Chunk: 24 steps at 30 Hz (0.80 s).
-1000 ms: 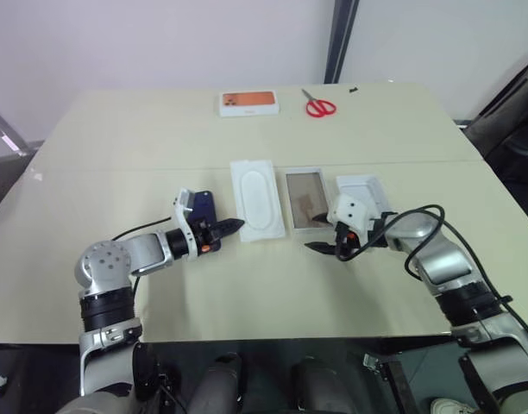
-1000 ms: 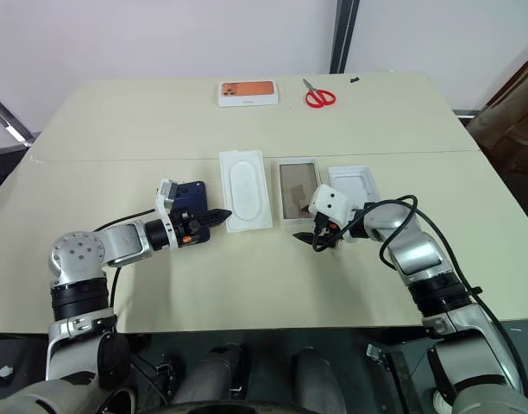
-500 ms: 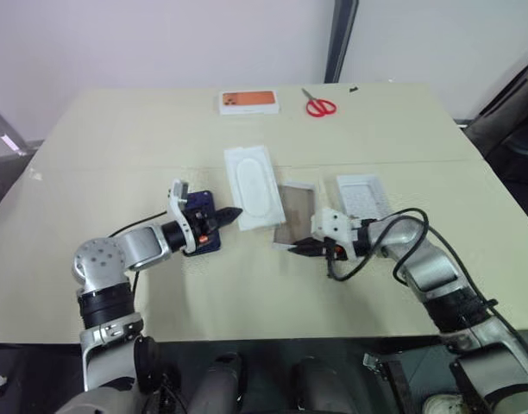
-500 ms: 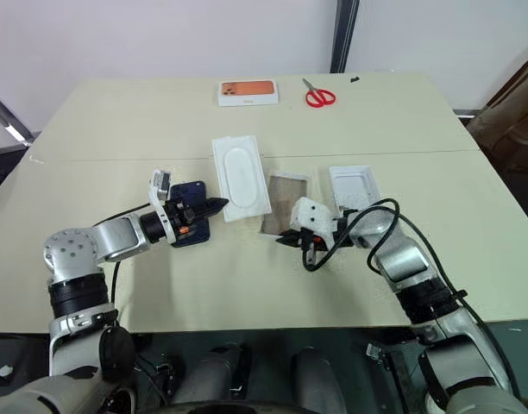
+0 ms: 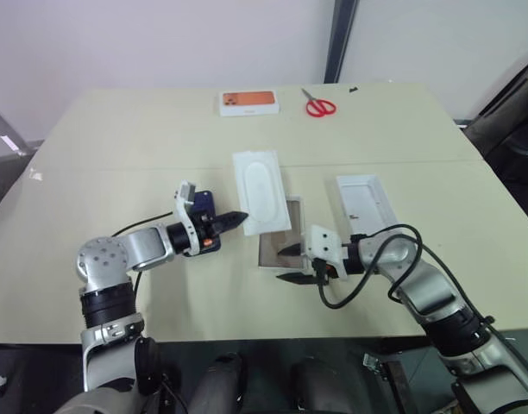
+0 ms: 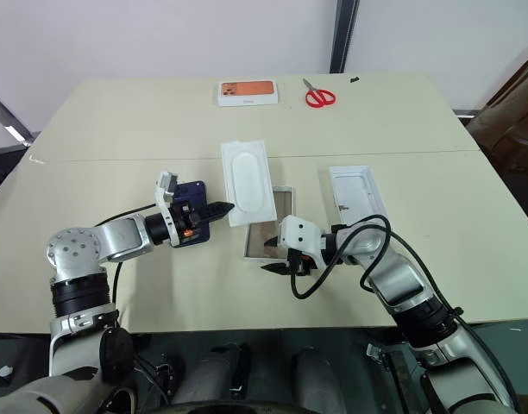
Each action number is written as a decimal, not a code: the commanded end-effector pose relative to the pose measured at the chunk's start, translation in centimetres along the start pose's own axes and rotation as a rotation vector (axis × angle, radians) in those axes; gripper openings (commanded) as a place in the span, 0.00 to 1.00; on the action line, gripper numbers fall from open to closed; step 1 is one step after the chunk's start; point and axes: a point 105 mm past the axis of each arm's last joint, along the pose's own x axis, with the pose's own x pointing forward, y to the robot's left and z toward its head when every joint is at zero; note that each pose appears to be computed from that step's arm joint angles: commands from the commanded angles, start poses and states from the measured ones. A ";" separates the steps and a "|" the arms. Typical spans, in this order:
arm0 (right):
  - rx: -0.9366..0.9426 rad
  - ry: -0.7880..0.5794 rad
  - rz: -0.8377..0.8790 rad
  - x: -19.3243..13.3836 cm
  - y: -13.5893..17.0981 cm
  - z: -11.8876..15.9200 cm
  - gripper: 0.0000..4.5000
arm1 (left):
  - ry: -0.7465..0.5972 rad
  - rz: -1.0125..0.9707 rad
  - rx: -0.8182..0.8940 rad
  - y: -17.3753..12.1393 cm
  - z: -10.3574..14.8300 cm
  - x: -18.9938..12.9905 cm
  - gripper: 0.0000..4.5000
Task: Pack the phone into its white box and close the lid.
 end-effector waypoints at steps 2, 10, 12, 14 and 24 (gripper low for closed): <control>-0.040 -0.019 -0.103 -3.5 -1.7 1.0 0.61 | 0.058 -0.009 0.082 -0.8 -0.6 -0.4 0.00; -0.002 0.124 -0.210 -8.4 -2.8 -2.5 0.61 | 0.127 -0.019 0.077 -0.5 -2.5 0.1 0.00; -0.004 0.129 -0.233 -8.7 -3.2 -2.7 0.61 | 0.114 -0.023 0.064 -0.5 -2.5 0.3 0.00; -0.008 0.118 -0.242 -8.5 -3.4 -2.5 0.61 | 0.105 -0.020 0.058 -0.4 -2.4 0.6 0.00; -0.016 -0.019 -0.307 -7.2 -5.3 0.4 0.62 | 0.118 -0.016 0.131 -1.0 -2.0 0.1 0.63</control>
